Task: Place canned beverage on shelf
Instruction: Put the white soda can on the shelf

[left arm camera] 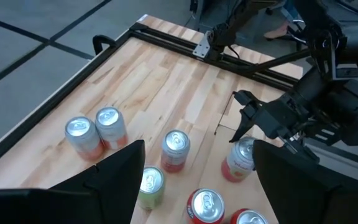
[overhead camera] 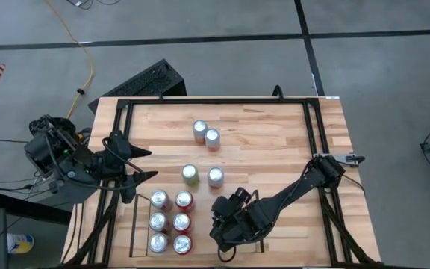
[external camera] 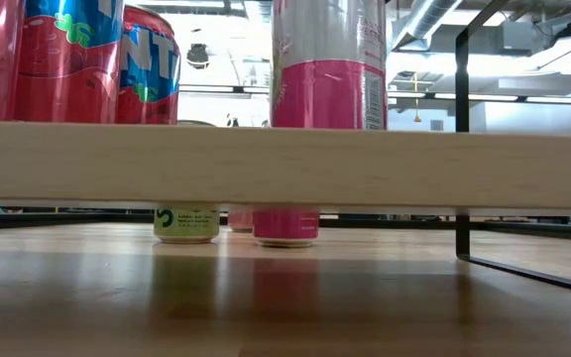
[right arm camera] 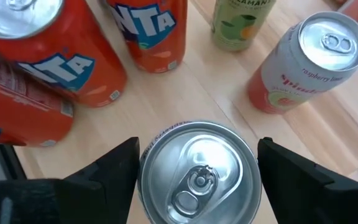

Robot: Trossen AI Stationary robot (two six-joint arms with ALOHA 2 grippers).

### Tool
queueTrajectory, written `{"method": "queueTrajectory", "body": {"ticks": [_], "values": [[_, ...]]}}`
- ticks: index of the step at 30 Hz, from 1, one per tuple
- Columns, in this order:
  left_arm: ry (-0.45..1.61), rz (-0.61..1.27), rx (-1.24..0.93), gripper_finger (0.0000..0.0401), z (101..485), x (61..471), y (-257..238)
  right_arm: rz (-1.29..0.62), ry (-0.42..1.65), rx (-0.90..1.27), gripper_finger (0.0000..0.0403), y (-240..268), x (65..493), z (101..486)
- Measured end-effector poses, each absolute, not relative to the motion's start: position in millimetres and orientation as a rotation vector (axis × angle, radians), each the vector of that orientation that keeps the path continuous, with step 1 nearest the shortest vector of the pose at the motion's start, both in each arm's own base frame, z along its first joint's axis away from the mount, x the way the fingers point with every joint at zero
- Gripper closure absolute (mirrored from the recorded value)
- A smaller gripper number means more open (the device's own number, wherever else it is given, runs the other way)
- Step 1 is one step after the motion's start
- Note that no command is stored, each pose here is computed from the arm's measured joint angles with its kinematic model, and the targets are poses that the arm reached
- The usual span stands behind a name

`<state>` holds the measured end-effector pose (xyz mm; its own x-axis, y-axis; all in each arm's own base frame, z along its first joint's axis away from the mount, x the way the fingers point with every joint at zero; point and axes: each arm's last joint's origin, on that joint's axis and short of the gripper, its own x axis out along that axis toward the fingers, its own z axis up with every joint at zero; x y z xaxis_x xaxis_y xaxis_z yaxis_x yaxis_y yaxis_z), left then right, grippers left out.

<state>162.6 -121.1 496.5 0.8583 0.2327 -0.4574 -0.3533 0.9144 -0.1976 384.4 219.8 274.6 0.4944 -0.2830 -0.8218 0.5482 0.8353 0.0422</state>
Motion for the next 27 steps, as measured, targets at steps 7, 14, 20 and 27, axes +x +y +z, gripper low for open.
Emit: {"method": "queueTrajectory", "body": {"ticks": [7,14,20,27], "values": [[0.442,0.311,-0.282,0.0120,496.5,162.6,-121.1,-0.500,0.980,0.367,0.0106,213.7,386.8,274.0],[0.443,0.311,-0.282,0.0120,496.5,162.6,-121.1,-0.520,0.997,0.438,0.0106,209.1,388.9,273.7],[0.443,0.310,-0.279,0.0120,496.5,162.6,-121.2,-0.485,1.024,0.428,0.0112,211.8,387.9,273.3],[0.445,0.307,-0.267,0.0120,496.5,162.6,-121.2,-0.345,1.107,0.327,0.0125,212.5,388.1,273.4]]}}
